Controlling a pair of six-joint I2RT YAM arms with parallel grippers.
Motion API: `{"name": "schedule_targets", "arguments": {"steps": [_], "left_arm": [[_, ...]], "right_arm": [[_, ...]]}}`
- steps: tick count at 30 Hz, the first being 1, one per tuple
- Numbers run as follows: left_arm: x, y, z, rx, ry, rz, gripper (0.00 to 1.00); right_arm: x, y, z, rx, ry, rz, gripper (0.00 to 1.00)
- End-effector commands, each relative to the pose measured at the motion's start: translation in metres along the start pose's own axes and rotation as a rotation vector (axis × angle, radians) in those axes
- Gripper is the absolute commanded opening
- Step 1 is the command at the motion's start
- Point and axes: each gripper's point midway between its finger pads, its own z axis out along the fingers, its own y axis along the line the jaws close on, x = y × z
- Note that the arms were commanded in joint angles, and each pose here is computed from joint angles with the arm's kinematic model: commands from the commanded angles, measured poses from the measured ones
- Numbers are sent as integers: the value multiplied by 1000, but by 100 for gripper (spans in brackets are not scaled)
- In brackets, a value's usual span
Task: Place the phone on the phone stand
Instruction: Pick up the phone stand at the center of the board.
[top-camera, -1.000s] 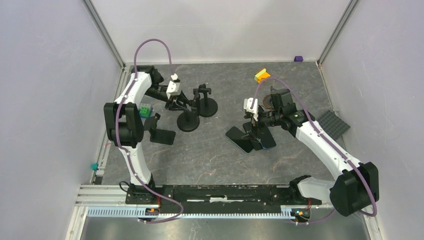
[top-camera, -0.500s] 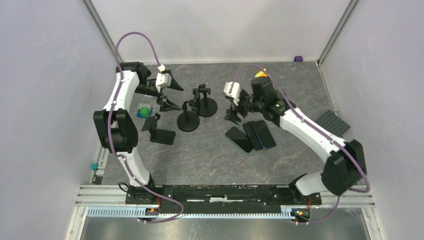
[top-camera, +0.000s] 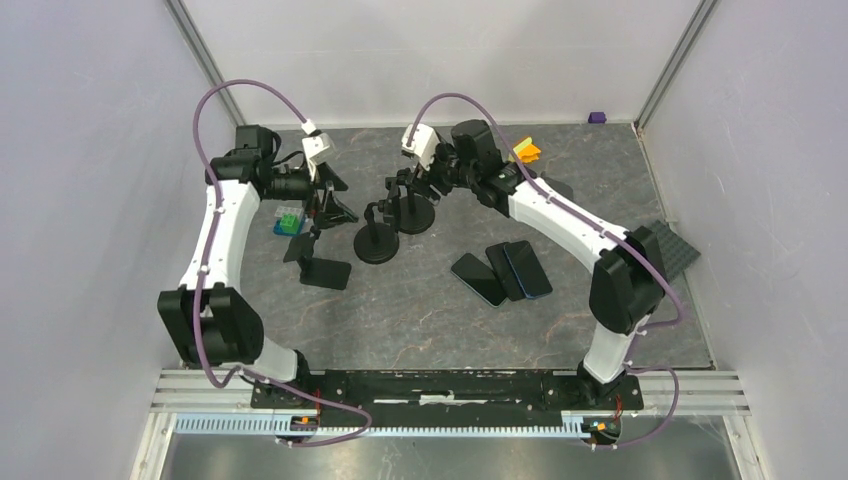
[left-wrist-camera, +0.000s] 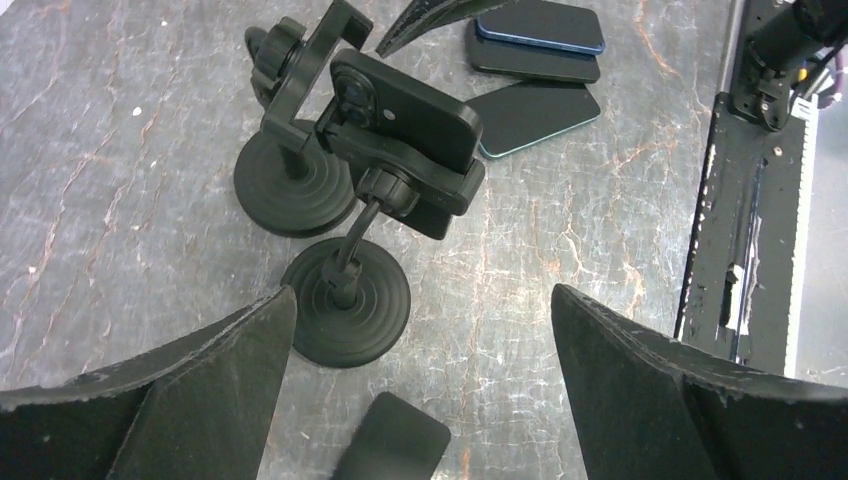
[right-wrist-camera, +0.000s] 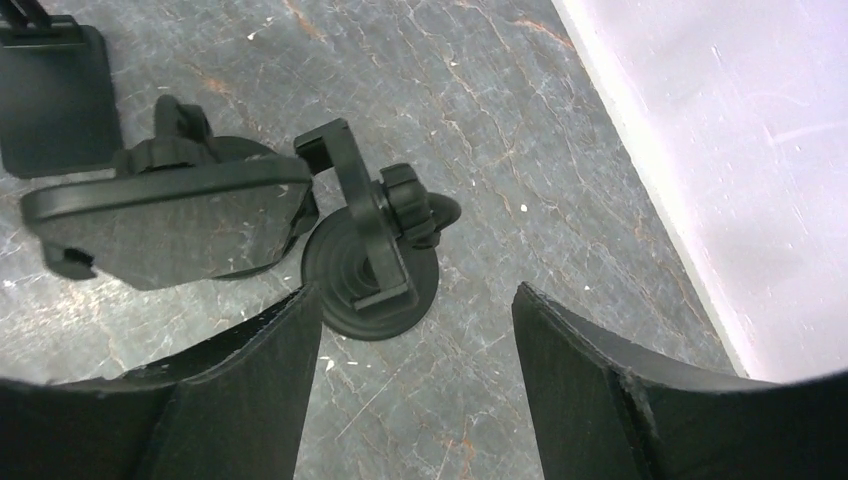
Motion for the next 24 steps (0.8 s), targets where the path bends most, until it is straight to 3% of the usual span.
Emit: {"name": "schedule_targets", "arguments": {"steps": [1,14,24], "left_arm": [[-23,7,-7,-127,-72,-50,100],[-31,-32,-17,-137,-133,-20,100],[-32,-37,-15,-164,-157,-4,100]], "right_arm": [[-17,-14,9,44,-18,-5,73],[-3,-29,28,129,41,12,49],[0,-62,6,309,111,-31,30]]}}
